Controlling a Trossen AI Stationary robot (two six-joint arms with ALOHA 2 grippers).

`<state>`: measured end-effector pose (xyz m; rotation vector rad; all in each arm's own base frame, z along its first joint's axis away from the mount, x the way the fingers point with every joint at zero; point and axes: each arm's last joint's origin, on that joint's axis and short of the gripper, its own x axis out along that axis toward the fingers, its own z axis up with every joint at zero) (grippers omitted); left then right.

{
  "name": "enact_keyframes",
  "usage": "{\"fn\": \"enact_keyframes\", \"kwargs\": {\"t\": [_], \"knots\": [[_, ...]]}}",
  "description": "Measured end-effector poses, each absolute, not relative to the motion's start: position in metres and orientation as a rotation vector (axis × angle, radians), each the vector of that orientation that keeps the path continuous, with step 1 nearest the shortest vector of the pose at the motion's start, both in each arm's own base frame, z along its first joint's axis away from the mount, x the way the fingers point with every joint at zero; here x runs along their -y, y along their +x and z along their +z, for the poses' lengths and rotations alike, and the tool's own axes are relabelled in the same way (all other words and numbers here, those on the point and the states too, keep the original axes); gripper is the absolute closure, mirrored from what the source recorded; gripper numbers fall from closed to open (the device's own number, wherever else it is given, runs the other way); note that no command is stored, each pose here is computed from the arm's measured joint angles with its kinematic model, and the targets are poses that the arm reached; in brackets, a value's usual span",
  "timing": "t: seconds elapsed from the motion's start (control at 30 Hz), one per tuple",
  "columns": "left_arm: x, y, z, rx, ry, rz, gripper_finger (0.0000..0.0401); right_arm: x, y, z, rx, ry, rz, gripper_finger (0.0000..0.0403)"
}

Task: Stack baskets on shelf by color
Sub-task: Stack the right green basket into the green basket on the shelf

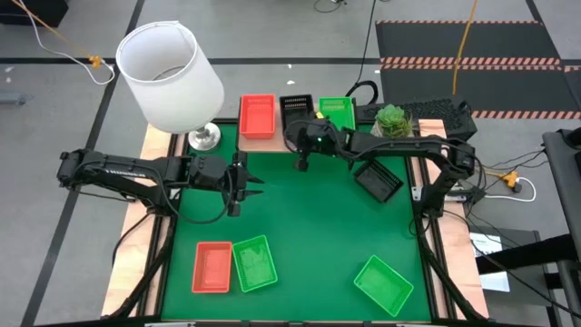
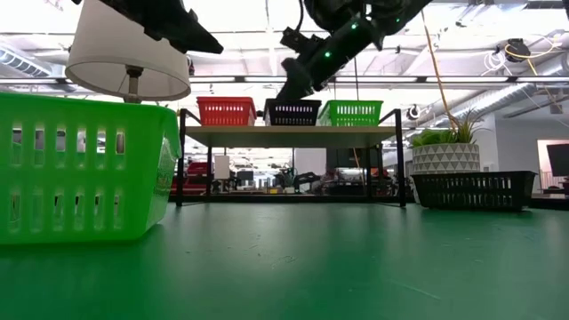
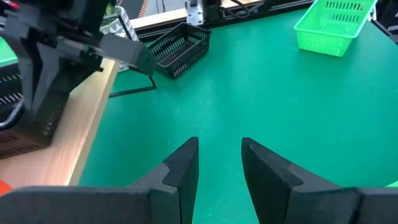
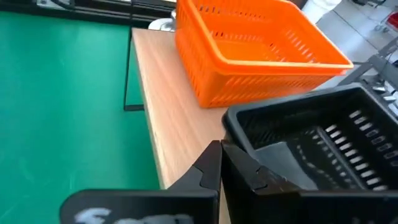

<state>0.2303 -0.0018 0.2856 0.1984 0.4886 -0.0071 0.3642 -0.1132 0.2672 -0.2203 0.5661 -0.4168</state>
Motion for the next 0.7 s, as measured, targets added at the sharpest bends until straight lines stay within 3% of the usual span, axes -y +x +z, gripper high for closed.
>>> {"fn": "enact_keyframes", "kwargs": {"t": [0.5, 0.7], "knots": [[0.002, 0.230, 0.286, -0.487, 0.214, -0.011, 0.0277, 0.109, 0.370, 0.280, -0.425, -0.225, -0.399, 0.0401], [0.002, 0.230, 0.285, -0.491, 0.213, -0.011, 0.0277, 0.076, 0.353, 0.312, -0.399, -0.247, -0.325, 0.0401]]}}
